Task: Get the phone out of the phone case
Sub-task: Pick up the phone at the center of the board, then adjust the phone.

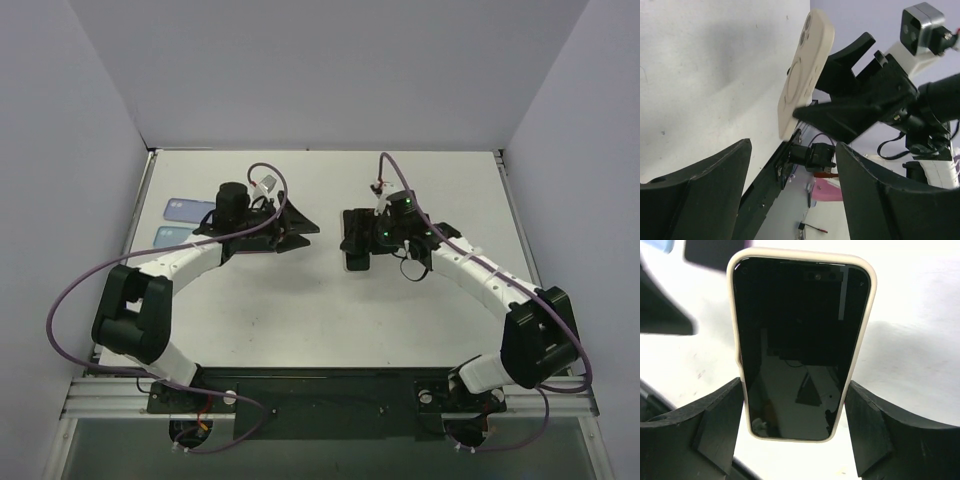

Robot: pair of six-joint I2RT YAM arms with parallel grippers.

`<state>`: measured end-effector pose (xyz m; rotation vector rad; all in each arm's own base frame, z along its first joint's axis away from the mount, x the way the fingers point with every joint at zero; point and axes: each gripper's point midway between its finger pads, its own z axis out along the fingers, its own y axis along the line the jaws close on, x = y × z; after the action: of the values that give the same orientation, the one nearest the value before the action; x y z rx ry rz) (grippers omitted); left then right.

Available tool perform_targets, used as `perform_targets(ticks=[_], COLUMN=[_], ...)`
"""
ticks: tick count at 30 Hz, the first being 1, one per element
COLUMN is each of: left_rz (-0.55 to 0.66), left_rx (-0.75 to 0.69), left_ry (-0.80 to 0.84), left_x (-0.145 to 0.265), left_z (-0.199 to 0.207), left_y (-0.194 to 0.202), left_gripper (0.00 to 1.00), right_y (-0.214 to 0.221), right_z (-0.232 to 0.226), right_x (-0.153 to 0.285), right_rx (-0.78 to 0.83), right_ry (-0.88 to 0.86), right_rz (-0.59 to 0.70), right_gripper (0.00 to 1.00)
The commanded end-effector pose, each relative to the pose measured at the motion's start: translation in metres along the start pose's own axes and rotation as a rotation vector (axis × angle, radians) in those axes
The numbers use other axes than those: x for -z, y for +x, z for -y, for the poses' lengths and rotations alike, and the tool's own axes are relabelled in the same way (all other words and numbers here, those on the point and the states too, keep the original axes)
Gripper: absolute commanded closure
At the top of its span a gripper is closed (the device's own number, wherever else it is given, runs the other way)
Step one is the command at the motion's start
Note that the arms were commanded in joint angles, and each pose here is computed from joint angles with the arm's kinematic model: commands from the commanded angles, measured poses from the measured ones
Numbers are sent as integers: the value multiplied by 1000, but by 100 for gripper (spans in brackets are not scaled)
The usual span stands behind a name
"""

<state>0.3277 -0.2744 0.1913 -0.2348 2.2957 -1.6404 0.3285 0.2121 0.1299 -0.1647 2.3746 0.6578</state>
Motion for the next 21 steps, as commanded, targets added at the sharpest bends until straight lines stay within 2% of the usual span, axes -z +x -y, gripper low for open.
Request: perform_targets(ticks=[1,3,7,9,10,15,20,21], left_rz=[-21,-37,-59,-62,-73,-104,-136,-134], left_rx=[-107,-122,-110,-107,-97,-86,-101,-108], left_ry=[43,44,20,-7,-28,4,90,105], left_x=[-7,-10,-14,-17,-19,-23,-26,-25], left_z=[22,22,13,6,-1,0,14,18], left_y=[8,13,17,16,17,23,36,37], left_gripper=[21,20,21,26,33,52,85,89], right_y=[-16,-9,-11,-10,-11,2,7,9], right_z=[-71,-84,-117,-125,-128,-128,-113,-108], right_x=[20,25,41,48,51,53,49,48], right_rx=[149,182,262,290,307,405,419,406], right_ry=[-169,-174,-234,-240,-242,-176,-95,-72], right_rz=[86,50,76,90,94,37,21,9], right_gripper=[100,100,100,100,100,100,100,89])
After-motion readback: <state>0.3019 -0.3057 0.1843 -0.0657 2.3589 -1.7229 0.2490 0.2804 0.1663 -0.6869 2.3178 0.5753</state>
